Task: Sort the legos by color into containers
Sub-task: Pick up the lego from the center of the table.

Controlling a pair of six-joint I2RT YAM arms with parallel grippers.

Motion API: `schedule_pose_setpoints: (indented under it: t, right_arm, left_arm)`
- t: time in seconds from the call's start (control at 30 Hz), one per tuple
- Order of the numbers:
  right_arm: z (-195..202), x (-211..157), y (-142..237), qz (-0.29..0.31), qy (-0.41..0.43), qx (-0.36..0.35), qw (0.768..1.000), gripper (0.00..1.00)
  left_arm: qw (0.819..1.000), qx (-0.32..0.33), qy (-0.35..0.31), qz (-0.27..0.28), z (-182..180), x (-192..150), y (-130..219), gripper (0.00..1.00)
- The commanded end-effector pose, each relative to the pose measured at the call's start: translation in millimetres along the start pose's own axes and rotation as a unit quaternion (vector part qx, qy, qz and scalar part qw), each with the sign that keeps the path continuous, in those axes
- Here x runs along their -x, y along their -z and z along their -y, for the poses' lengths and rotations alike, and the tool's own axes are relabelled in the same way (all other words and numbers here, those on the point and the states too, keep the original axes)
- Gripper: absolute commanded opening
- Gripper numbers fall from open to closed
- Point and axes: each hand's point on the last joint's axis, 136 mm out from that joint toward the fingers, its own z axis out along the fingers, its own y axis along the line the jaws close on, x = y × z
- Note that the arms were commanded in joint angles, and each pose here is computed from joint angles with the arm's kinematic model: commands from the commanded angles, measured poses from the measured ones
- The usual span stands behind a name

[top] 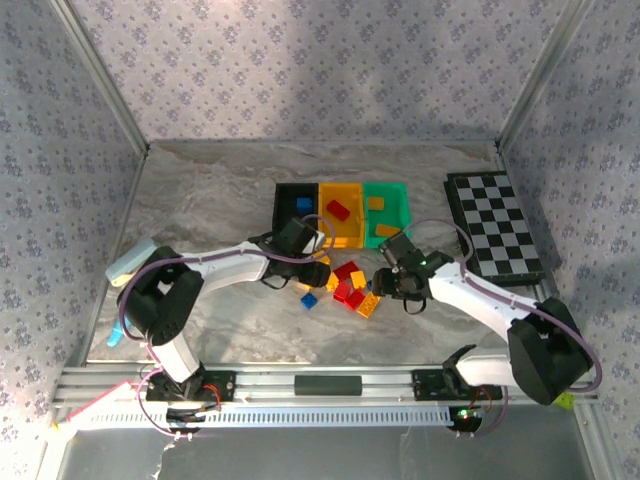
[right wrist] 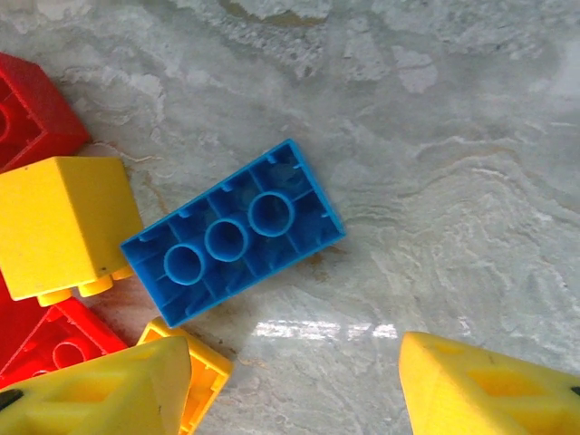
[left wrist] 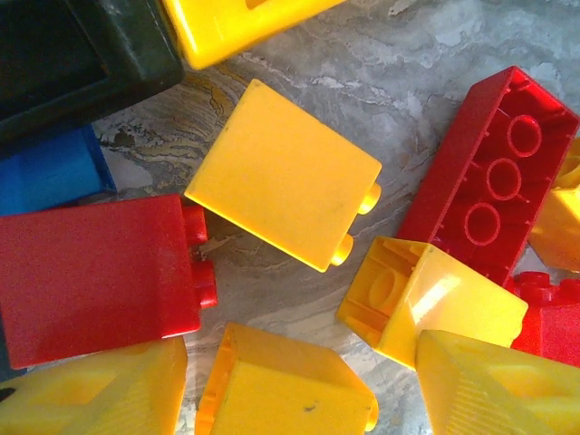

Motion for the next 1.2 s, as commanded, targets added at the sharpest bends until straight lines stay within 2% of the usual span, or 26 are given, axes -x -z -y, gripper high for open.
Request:
schedule_pose_setpoints:
  t: [0.0, 0.17, 0.5, 1.0, 1.1, 1.17]
  right_arm:
    - [7, 0, 4, 0.011, -0.009, 0.003, 1.0, 0.64]
    - [16, 2, 7, 0.017, -0.031, 0.012, 0.999, 0.64]
    - [21, 2, 1, 0.019, -0.046, 0.02, 0.999, 0.64]
    - [26, 0, 1, 0.025, -0.034, 0.019, 0.999, 0.65]
    - [30, 0, 0, 0.025, -0.037, 0.015, 0.999, 0.65]
    - [30, 1, 1, 0.026, -0.035, 0.017, 0.999, 0.65]
  left_arm:
    - [0.998, 0.042, -0.015, -0.051, -15, -24, -5, 0.62]
    - [0.997, 0.063, -0.019, -0.051, -18, -31, 3, 0.61]
    - [0.996, 0.055, -0.024, -0.066, -13, -38, 11, 0.63]
    - [0.993, 0.067, -0.039, -0.086, -11, -25, -13, 0.63]
    - [0.993, 0.068, -0.039, -0.089, -10, -24, -13, 0.6]
    - [0.993, 0.068, -0.039, -0.084, -10, -22, -11, 0.49]
